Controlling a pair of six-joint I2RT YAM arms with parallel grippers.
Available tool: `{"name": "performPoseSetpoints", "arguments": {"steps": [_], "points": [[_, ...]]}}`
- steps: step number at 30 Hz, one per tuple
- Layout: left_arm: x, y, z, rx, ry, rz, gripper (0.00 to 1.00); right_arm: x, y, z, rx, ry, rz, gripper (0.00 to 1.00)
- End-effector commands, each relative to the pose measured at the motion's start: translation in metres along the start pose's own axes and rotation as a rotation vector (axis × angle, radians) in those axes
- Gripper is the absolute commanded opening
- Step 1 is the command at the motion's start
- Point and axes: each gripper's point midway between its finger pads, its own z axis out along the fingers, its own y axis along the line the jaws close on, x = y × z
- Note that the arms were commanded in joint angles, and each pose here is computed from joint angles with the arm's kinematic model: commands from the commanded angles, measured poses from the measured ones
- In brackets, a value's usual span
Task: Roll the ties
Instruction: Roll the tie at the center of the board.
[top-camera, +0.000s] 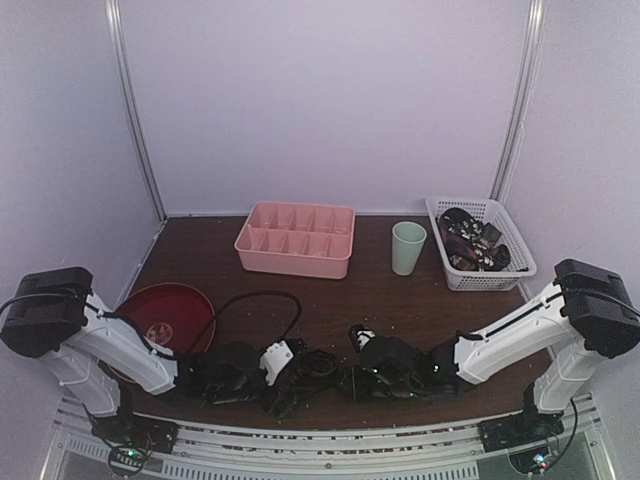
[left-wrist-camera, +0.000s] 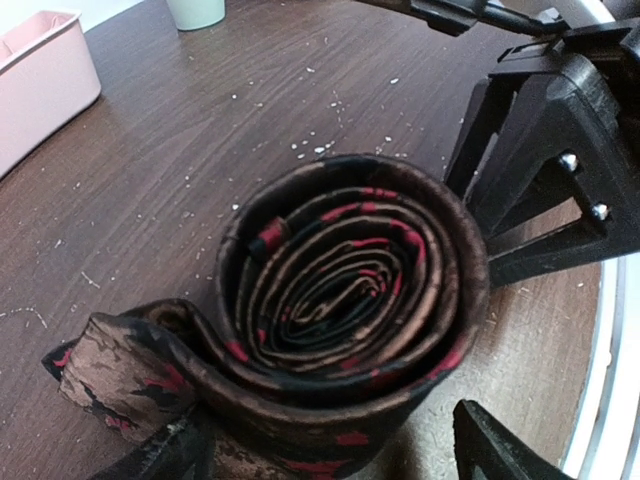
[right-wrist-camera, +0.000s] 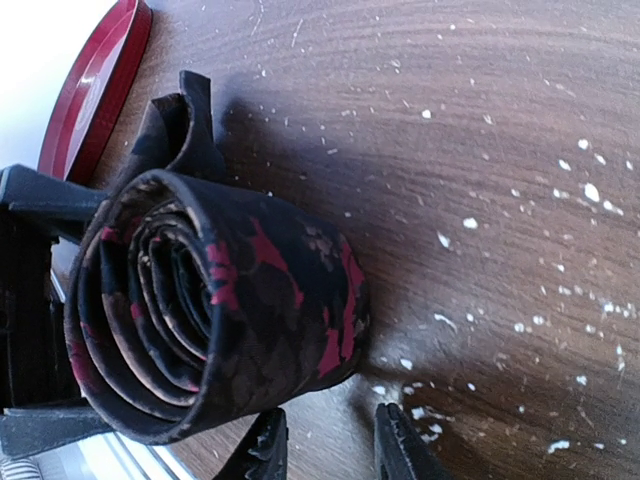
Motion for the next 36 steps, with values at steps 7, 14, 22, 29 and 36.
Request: {"name": "performPoseSetpoints", "arguments": {"steps": [7,14,22,29,36], "points": [[0.014,0.008,-0.02,-0.009,0.061,-0.123,0.7,-0.008,-0.005,0.005,0.065,-0.037,-0.016,0.32],[0.025,0.024,-0.037,-0.069,0.085,-0.224,0.21,-0.005,-0.008,0.008,0.074,-0.026,-0.015,0.31],[0.006,0.048,-0.028,-0.084,0.108,-0.399,0.0,-0.006,-0.006,0.009,0.067,-0.032,-0.016,0.31],[0.001,0.046,-0.002,-0.078,0.229,-0.436,0.0,-0.009,-0.003,0.009,0.065,-0.041,-0.026,0.31],[-0.009,0.055,0.013,-0.098,0.261,-0.465,0.0,-0.009,-0.004,0.012,0.067,-0.04,-0.034,0.31]]}}
